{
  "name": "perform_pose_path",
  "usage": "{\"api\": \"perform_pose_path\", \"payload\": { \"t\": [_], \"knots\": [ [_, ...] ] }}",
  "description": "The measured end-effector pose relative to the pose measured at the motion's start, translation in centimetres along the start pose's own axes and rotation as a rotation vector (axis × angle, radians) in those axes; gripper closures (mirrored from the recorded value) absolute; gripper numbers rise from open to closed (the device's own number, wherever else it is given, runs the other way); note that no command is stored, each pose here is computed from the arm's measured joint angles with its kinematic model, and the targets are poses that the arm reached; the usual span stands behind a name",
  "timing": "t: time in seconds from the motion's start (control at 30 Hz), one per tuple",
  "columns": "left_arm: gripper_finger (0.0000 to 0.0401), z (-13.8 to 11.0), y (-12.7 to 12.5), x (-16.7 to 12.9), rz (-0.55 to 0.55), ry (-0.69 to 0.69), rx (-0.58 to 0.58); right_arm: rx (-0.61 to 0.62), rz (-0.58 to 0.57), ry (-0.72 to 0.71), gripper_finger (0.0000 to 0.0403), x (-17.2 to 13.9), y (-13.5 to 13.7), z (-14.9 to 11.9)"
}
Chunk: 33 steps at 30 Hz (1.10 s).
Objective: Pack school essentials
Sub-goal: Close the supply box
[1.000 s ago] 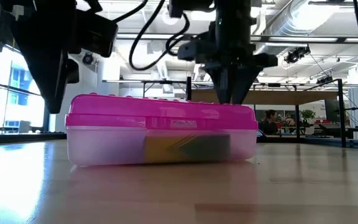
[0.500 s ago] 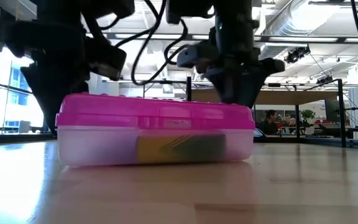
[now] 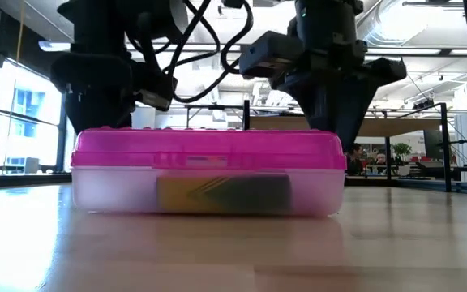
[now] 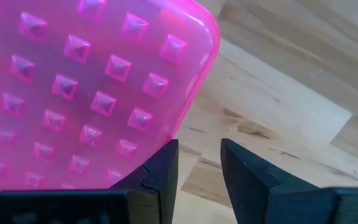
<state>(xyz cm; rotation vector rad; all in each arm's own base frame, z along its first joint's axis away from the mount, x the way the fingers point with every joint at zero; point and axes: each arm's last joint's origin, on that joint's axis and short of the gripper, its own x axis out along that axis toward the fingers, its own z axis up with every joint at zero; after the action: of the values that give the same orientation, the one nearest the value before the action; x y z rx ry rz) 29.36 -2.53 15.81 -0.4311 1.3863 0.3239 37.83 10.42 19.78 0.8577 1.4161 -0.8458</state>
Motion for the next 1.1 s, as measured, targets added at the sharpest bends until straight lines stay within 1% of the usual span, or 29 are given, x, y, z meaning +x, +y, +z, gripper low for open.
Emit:
{"api": "perform_pose_path", "payload": {
  "t": [0.3, 0.43, 0.63, 0.7, 0.8, 0.9, 0.97, 1.03, 1.07, 1.1],
  "knots": [
    [0.0190, 0.3, 0.7, -0.1, 0.013, 0.009, 0.014, 0.019, -0.013, -0.019, 0.0289, 0.0, 0.0, -0.3],
    [0.0190, 0.0, 0.8, -0.7, 0.017, 0.017, 0.016, 0.010, -0.018, -0.037, 0.0289, -0.8, -0.5, -0.3],
    [0.0190, -0.6, 1.0, -3.4, 0.001, 0.033, 0.037, 0.006, 0.001, -0.037, 0.0289, -2.3, -1.1, -0.4],
    [0.0190, -0.6, 1.0, -4.4, -0.014, 0.011, 0.043, 0.005, 0.041, -0.044, 0.0289, -3.0, -1.2, -0.4],
    [0.0190, -1.2, 1.3, -6.1, -0.033, -0.012, 0.045, -0.002, 0.169, -0.098, 0.0289, -4.4, -0.7, -0.3],
    [0.0190, -1.8, 1.7, -7.7, -0.080, -0.039, 0.065, -0.025, 0.340, -0.187, 0.0289, -5.6, 0.5, 0.1],
    [0.0190, -2.0, 1.7, -8.9, -0.118, -0.091, 0.073, -0.061, 0.437, -0.249, 0.0289, -6.1, 1.4, 0.3],
    [0.0190, -2.5, 2.2, -10.0, -0.129, -0.116, 0.069, -0.101, 0.528, -0.300, 0.0289, -6.3, 2.5, 0.6],
    [0.0190, -2.6, 2.3, -10.5, -0.144, -0.143, 0.067, -0.120, 0.555, -0.318, 0.0289, -6.4, 2.9, 0.7],
    [0.0190, -2.7, 2.4, -11.0, -0.157, -0.167, 0.061, -0.132, 0.557, -0.327, 0.0289, -6.3, 3.0, 0.7]
  ]
}}
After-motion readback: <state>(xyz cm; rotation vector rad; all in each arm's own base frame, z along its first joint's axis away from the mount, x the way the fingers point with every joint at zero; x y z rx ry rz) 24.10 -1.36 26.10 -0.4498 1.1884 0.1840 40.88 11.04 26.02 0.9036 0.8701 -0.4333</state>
